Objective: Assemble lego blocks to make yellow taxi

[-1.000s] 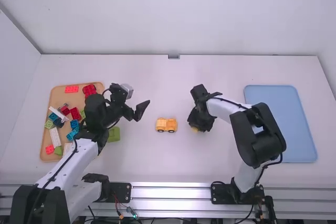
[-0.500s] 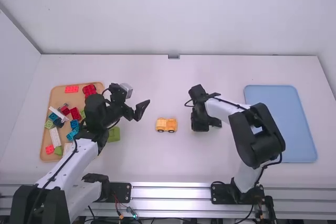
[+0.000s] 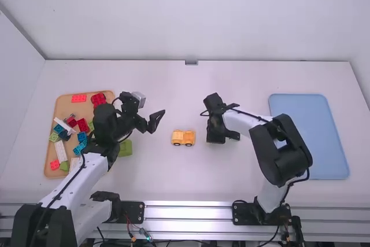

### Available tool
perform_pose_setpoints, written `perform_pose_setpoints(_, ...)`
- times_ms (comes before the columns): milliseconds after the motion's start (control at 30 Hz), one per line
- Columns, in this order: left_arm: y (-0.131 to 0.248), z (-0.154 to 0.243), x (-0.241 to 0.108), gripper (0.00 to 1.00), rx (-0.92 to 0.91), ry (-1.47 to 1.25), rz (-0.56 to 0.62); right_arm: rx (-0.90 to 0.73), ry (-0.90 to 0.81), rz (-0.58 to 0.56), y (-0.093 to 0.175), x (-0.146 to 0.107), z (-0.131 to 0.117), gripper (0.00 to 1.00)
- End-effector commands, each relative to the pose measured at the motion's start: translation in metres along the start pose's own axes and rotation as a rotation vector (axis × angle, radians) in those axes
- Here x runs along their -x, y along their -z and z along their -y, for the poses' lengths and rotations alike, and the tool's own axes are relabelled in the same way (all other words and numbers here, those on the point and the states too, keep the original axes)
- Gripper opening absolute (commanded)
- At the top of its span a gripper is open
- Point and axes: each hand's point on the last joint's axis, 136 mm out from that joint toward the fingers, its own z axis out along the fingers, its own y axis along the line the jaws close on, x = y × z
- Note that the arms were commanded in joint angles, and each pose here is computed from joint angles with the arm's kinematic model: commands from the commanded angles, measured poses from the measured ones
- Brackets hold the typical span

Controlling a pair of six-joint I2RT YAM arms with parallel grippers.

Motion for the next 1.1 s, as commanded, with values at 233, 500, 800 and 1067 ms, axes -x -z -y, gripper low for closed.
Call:
perform_pose_setpoints(233,0.002,0.002,0.003,0.99,-0.007,-0.005,0.011,-0.040,0.062,0.037,0.008,0.013,0.003,0.98)
perform_pose_setpoints(500,0.002,0.002,0.003,0.99,-0.007,-0.005,0.011,-0.004,0.519,0.031,0.110,0.010,-0.032,0.99)
perform_pose_setpoints(800,0.002,0.002,0.003,0.99,-0.007,-0.005,0.010,0.074,1.754,0.110,0.188,0.015,-0.063,0.99)
perform_pose_setpoints(1067,0.002,-0.001,0.004,0.99,0.007,-0.007,0.013,-0.073,2.397,0.299,0.195,0.051,-0.084,0.98)
